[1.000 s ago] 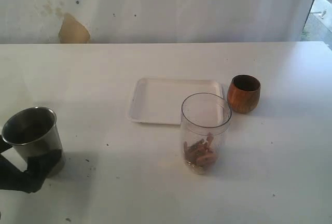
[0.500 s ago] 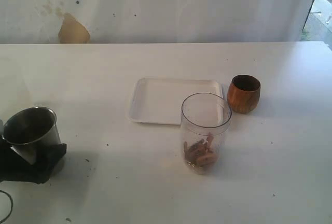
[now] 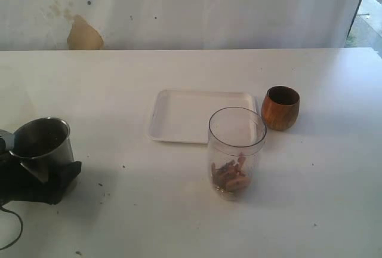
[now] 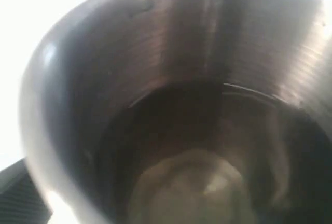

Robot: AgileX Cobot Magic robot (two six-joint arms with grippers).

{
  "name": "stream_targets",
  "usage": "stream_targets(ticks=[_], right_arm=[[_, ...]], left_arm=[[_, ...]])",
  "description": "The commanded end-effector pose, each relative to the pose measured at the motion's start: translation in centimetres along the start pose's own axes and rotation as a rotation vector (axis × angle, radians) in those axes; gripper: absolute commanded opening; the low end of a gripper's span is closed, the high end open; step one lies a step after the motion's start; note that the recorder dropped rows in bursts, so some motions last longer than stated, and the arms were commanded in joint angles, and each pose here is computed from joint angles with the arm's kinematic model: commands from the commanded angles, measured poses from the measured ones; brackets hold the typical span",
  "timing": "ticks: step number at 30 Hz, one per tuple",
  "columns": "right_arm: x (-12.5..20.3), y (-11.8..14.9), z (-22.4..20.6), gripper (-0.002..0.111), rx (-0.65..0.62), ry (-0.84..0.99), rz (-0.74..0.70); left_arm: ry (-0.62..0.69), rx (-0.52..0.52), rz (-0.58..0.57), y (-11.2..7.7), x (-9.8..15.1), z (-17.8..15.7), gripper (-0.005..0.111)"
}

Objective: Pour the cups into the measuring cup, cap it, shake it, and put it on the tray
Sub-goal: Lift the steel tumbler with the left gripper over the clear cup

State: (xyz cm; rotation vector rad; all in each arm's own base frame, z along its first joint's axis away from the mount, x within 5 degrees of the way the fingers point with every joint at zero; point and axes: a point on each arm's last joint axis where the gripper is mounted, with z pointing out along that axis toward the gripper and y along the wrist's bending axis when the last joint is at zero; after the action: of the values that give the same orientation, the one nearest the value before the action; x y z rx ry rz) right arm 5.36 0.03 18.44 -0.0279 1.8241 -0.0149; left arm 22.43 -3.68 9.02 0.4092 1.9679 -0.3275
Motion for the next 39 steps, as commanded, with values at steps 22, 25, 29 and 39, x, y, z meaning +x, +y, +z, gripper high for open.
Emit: stream_targets(ticks=[22,25,29,39], right_arm=[[0.20,-0.02,0.04,0.000,0.005,0.001,0.033],[0.20,-0.02,0.04,0.000,0.005,0.001,0.033],[0.20,-0.02,0.04,0.000,0.005,0.001,0.033],[0.20,-0.02,0.04,0.000,0.005,0.001,0.033]], left_arm=[[-0.067,0.030,0.009,-0.28,-0.61,0.06,0.105],[-0.078,0.030,0.009,-0.29,-0.71,0.05,0.105],[-0.078,0.030,0.009,-0.29,-0.71,0.05,0.105],[-0.078,0.037,0.019,-0.35,-0.70,0.05,0.105]])
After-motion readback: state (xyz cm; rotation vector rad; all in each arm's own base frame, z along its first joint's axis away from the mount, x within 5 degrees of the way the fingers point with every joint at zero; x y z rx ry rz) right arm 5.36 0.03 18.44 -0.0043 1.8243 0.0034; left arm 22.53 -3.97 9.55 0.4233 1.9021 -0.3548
